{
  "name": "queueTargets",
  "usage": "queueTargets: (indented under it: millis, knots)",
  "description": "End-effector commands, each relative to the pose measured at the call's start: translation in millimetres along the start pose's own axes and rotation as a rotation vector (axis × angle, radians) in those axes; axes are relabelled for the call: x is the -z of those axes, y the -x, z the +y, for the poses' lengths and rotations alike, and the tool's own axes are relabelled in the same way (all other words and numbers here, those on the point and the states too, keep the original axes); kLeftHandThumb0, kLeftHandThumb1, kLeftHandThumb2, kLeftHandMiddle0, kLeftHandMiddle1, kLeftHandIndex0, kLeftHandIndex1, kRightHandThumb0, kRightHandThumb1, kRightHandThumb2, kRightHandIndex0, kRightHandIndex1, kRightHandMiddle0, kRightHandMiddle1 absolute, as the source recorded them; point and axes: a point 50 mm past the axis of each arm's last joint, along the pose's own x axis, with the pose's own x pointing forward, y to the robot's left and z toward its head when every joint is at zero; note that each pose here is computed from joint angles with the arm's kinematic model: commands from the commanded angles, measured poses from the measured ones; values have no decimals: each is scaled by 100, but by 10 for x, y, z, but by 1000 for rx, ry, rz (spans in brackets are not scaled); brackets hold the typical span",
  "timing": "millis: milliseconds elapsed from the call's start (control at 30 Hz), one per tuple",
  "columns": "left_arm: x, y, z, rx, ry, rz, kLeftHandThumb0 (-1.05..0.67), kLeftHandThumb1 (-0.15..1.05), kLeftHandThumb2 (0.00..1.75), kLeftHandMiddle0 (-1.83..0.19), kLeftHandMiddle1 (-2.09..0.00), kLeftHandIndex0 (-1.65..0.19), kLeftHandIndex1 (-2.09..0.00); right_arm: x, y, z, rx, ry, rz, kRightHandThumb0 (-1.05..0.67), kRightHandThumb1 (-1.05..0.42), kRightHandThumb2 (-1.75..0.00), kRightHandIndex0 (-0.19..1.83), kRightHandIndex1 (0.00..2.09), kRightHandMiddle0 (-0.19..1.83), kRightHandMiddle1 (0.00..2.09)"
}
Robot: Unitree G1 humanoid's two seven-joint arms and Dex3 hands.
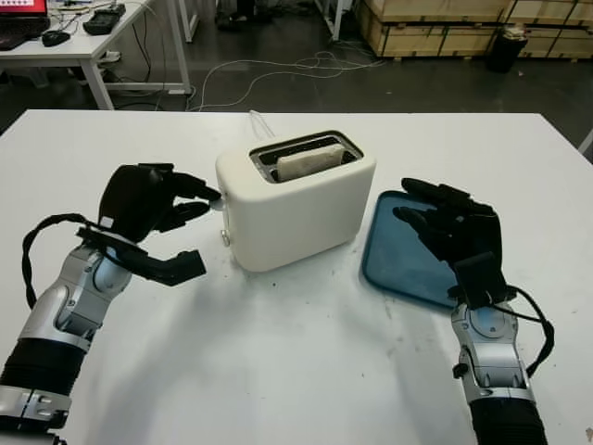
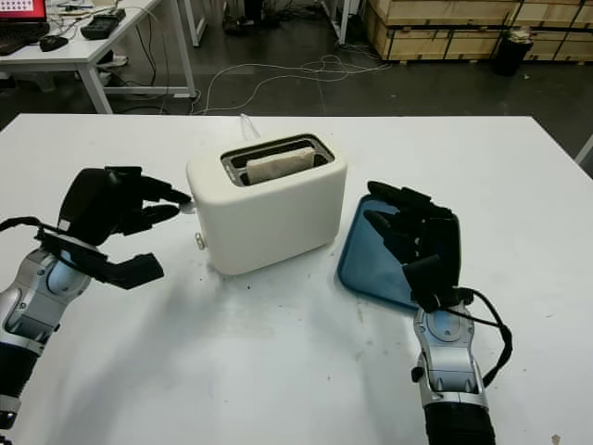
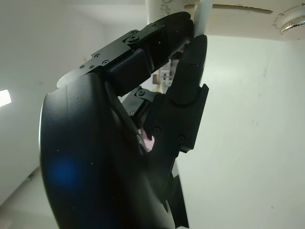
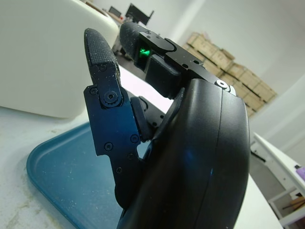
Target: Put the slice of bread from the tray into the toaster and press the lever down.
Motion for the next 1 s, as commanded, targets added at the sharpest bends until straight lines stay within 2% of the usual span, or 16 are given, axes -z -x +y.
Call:
queueTargets:
  millis: [0, 567, 767, 967]
  knots:
    - [-63, -24, -76, 24, 22, -30, -35, 82, 0, -86, -175, -127, -10, 5, 5, 3, 6, -5, 9, -56, -92, -5, 120, 0, 100, 0]
    - [-35, -33, -80, 32, 7, -24, -34, 84, 1, -85, -175, -126, -13, 6, 11, 0, 10, -15, 3, -56, -92, -5, 121, 0, 101, 0]
    - [-43, -47, -55, 26, 7, -43, -30, 83, 0, -84, -175, -124, -15, 7, 8, -9, 18, -23, 9, -55, -92, -4, 119, 0, 101, 0]
    - [-71, -67, -115, 77, -18, -98, -27, 82, 0, -85, -175, -124, -18, 4, 2, -22, 18, -30, -4, -54, -92, -5, 118, 0, 100, 0]
